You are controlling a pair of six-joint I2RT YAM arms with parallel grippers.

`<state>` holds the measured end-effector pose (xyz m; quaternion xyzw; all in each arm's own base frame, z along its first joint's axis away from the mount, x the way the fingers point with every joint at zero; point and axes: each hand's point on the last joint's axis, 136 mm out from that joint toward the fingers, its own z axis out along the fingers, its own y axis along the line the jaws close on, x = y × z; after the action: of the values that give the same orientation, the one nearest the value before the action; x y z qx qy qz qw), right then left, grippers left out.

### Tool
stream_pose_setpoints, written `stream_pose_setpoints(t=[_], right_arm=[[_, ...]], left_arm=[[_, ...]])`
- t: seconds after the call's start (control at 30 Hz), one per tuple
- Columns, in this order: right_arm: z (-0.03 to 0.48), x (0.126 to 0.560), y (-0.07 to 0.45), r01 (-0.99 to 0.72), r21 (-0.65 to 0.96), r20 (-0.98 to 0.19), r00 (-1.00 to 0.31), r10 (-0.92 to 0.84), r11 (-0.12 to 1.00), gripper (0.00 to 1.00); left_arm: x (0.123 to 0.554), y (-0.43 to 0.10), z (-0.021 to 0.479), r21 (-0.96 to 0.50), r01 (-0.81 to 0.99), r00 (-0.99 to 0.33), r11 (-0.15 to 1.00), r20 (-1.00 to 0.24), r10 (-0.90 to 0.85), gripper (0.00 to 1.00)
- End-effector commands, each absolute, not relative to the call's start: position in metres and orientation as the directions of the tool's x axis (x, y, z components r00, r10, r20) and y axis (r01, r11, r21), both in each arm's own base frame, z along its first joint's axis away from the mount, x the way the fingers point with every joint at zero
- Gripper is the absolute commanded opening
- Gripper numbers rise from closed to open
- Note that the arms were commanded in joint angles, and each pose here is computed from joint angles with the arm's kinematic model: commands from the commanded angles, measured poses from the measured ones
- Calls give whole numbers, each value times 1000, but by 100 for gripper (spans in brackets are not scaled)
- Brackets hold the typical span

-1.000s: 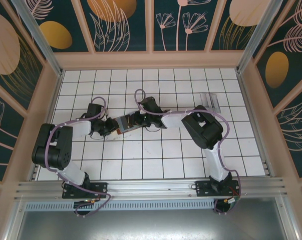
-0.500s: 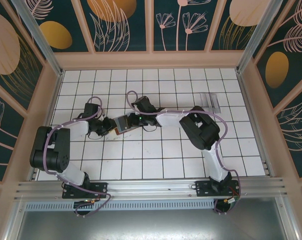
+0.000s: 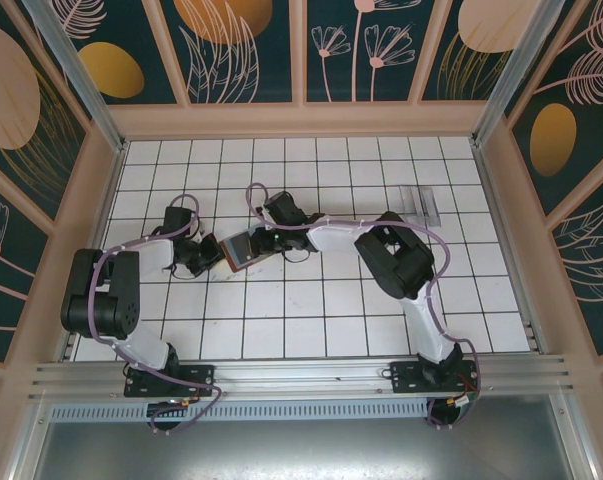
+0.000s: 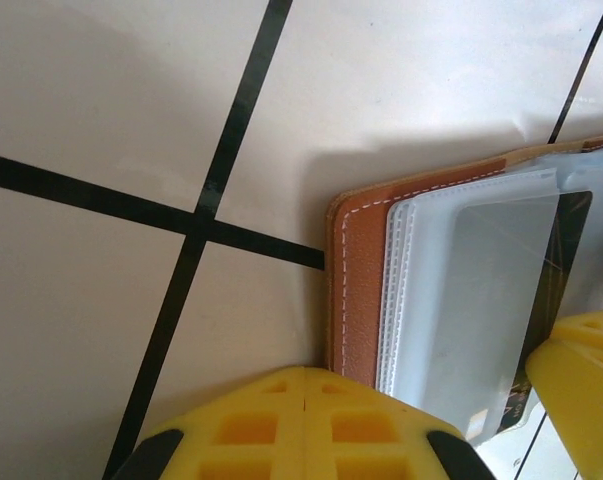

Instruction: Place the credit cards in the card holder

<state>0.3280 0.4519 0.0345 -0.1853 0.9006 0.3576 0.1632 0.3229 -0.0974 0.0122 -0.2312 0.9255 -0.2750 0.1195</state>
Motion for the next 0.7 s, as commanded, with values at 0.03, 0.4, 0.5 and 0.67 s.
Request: stream_pose_setpoints(t=[0.03,0.4,0.5,0.67], right_arm=[[28,310,472,-517,574,-423,-851,-311,635,13],[36,301,475,-589,557,-456,-806,-377,586,15],[42,292,477,-659,548,-486,-752,-445,515,15],[42,285,471,-731,515,-506,-681,-529,449,14]], left_arm=[[324,-95,6,-539,-365,-870,759,-94,-485,0],[328,-94,12,-537,-344,-873,770,-118,-472,0],[331,-96,14,-537,-332,-885,776,-109,-454,0],[332,-91,16,-512,-326,-885,795,-132,-447,0]])
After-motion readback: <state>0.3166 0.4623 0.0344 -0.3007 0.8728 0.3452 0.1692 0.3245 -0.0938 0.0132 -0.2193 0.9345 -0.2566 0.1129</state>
